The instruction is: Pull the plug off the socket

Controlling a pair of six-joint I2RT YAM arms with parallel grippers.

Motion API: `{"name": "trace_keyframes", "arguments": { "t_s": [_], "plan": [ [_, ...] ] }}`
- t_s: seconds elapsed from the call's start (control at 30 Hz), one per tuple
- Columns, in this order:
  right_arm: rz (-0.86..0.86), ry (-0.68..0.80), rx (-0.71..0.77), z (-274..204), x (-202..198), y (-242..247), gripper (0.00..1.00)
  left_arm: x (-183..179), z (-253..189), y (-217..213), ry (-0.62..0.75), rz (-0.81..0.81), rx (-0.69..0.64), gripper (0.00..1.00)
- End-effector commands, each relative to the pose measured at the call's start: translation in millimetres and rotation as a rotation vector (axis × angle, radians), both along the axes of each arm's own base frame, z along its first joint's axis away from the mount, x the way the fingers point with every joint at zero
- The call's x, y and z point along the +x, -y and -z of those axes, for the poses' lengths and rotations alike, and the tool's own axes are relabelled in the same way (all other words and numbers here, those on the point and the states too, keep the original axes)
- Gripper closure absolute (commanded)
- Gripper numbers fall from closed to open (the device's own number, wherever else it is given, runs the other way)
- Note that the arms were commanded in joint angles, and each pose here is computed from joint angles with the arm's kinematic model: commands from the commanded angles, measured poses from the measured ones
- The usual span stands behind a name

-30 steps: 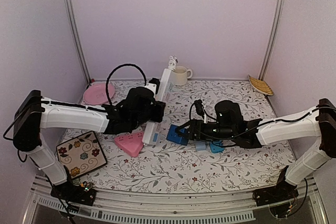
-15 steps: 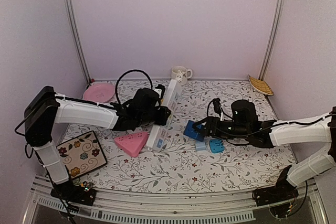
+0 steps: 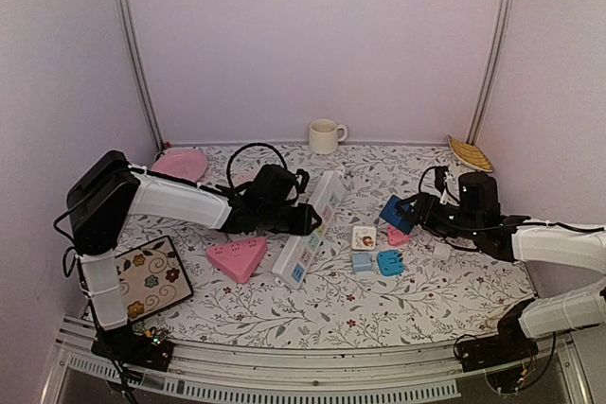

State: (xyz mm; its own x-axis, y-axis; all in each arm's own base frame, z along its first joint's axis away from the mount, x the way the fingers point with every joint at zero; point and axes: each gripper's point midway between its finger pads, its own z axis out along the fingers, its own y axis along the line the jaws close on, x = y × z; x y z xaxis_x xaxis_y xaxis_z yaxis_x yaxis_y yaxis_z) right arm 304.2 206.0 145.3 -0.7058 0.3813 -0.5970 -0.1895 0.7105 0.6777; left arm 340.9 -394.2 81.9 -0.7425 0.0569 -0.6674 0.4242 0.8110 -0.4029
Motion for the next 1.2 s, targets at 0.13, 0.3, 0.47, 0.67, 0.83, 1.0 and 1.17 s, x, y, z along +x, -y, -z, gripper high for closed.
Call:
{"name": "trace_keyframes", "arguments": {
  "t_s": [0.13,0.3,0.47,0.67,0.83,1.0,1.17],
  "plan": [
    [0.132,0.024,-0.066,2.3,40.6,47.5,0.65,2.9,-21.0,17.0,0.014,0.052,-0.121,0.51],
    [0.182,-0.012,-0.101,17.1,66.4,67.5,0.61,1.9,-27.7,10.8,0.035,0.052,-0.117,0.30],
    [0.208,-0.044,-0.113,30.4,86.0,82.1,0.55,0.6,-44.2,1.6,0.072,0.036,-0.122,0.17],
    [0.219,-0.084,-0.126,48.9,95.3,93.3,0.39,-3.4,-65.0,-12.4,0.112,0.015,-0.132,0.10],
    [0.216,-0.106,-0.127,58.4,93.2,96.4,0.20,-5.9,-73.3,-29.8,0.131,-0.014,-0.131,0.06],
    [0.218,-0.097,-0.132,55.8,90.0,97.8,0.04,-7.2,-80.9,-45.4,0.152,-0.042,-0.130,0.04],
    [0.232,-0.072,-0.153,45.3,86.3,102.7,0.00,-6.4,-84.5,-60.6,0.179,-0.072,-0.104,0.03]
  ]
}}
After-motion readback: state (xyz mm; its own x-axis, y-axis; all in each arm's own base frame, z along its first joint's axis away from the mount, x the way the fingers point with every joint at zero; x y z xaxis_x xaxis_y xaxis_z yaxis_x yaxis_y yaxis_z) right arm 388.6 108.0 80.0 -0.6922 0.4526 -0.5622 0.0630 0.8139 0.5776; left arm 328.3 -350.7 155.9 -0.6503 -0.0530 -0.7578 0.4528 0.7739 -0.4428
